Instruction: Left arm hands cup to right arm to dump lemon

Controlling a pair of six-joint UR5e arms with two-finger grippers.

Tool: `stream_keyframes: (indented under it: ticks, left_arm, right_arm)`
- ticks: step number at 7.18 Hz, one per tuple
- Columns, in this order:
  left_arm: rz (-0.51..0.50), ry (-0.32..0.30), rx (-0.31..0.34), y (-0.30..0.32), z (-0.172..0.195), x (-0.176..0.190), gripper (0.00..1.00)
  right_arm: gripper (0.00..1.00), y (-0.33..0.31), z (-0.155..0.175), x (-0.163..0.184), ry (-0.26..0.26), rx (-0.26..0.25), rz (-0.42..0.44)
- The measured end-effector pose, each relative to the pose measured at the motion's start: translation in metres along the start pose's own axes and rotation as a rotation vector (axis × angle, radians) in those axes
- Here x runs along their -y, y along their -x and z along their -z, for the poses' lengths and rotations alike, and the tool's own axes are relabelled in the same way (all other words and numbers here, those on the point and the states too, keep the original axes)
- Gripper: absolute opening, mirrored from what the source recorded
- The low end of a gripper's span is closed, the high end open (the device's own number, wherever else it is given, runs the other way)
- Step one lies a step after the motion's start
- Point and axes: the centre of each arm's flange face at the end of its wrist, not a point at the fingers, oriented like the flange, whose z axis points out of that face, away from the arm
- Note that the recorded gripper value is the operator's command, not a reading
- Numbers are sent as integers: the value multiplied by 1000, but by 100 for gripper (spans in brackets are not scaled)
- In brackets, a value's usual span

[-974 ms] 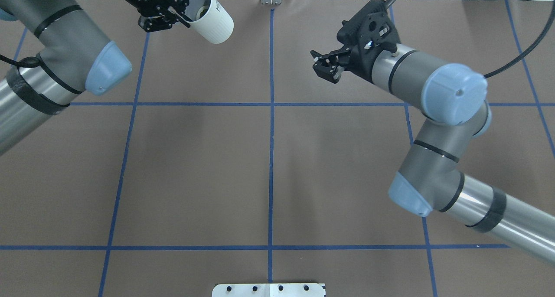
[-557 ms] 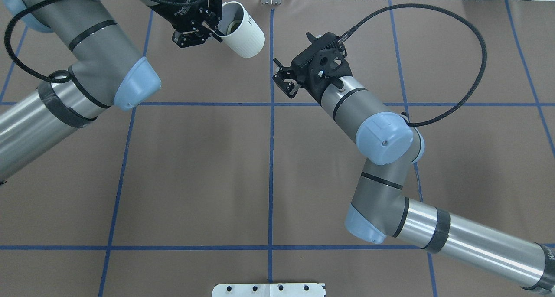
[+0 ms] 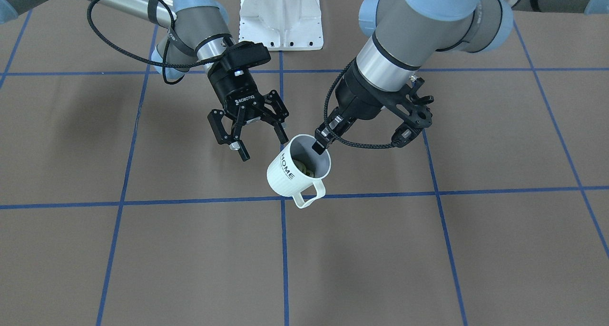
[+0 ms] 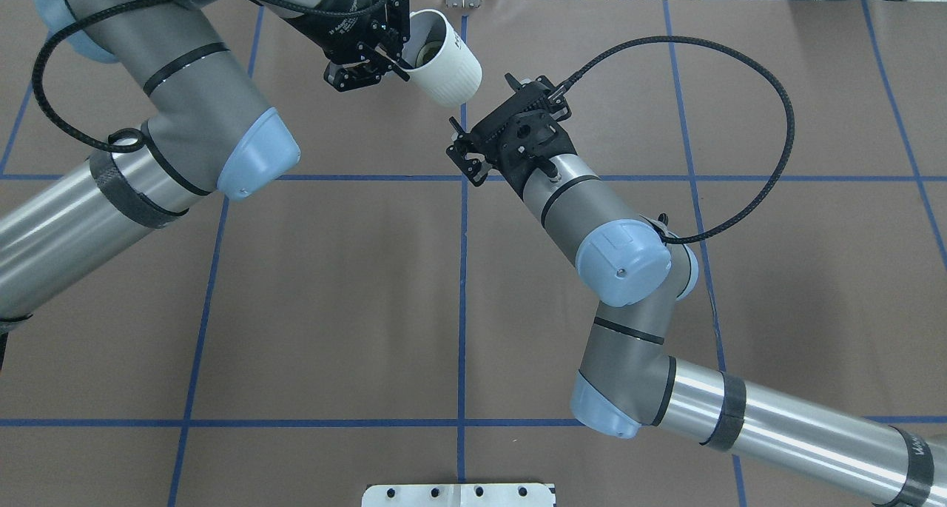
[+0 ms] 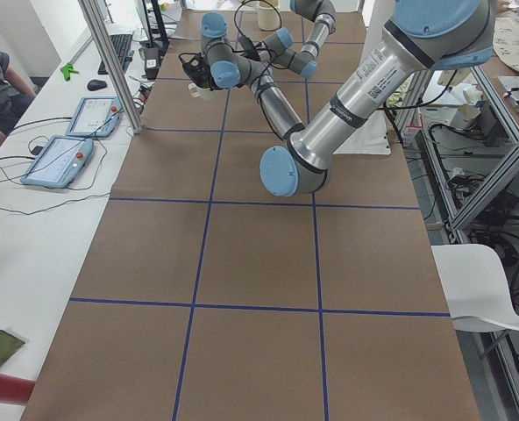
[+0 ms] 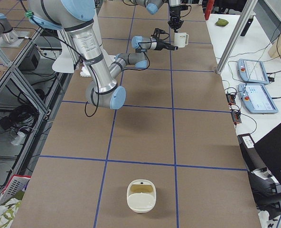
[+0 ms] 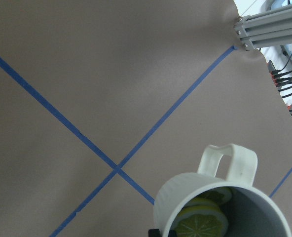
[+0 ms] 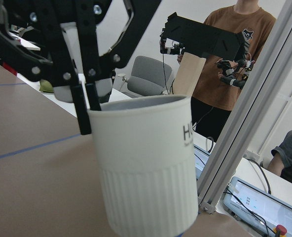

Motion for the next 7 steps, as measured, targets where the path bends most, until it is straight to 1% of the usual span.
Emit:
stream_keyframes:
  ticks: [2,4,7]
  left_arm:
    - [-4,10,3,1,-4,-8,0]
    - [-14,5,3,5,-15,-22,0]
    - [-26,4,-2,7,-24,-36,0]
  right_arm:
    - [94,1,1,0,-3,-9,34]
    - [94,0,1,0,-7,-21,75]
    - [94,-1,1,0,-10,-30,88]
